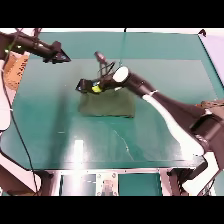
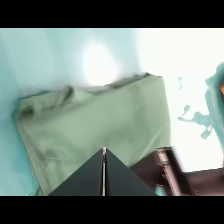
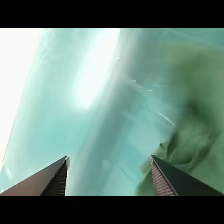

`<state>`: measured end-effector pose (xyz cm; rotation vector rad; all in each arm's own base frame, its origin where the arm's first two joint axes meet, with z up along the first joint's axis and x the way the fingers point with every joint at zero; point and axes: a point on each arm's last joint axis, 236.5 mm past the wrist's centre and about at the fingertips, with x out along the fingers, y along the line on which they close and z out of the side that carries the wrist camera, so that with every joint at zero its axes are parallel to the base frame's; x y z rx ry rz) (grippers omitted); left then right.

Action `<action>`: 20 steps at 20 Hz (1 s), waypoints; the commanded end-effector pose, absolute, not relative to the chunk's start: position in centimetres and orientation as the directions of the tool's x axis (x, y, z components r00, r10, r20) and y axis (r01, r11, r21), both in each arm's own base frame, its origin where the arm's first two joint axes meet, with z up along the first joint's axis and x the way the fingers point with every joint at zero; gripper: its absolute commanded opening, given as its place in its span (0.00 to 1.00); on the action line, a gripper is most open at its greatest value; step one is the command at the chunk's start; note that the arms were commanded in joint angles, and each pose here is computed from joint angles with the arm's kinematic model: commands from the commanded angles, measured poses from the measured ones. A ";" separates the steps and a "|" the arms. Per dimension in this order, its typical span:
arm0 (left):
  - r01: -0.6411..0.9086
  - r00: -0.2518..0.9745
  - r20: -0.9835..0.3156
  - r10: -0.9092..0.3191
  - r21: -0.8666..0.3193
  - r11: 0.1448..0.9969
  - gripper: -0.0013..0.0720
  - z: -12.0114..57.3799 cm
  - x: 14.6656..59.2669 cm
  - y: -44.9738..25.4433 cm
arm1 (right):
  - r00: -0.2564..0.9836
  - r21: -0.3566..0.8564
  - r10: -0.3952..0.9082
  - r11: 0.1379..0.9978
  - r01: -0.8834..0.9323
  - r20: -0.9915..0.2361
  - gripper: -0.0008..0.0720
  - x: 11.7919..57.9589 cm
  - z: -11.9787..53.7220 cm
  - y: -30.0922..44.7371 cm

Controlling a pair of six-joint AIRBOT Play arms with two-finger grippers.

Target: Fold the shirts.

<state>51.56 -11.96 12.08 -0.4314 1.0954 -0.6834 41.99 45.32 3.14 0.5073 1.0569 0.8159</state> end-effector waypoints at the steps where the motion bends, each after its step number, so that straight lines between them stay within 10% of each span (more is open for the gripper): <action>1: 0.260 0.318 -0.674 -0.667 -0.615 0.745 0.05 12.0 51.8 -8.8 | 0.283 0.726 0.781 0.623 -0.289 -0.558 0.79 43.1 0.3 46.2; 11: 0.190 0.366 -0.775 -0.516 -0.481 0.856 0.05 9.6 52.9 -5.0 | 0.177 0.534 0.512 0.838 0.111 -0.840 0.79 45.4 -1.5 13.7; 20: 0.074 0.370 -0.858 -0.357 -0.356 0.932 0.05 7.6 53.0 -1.3 | 0.110 0.723 0.715 0.679 0.130 -0.691 0.85 40.9 -8.9 21.9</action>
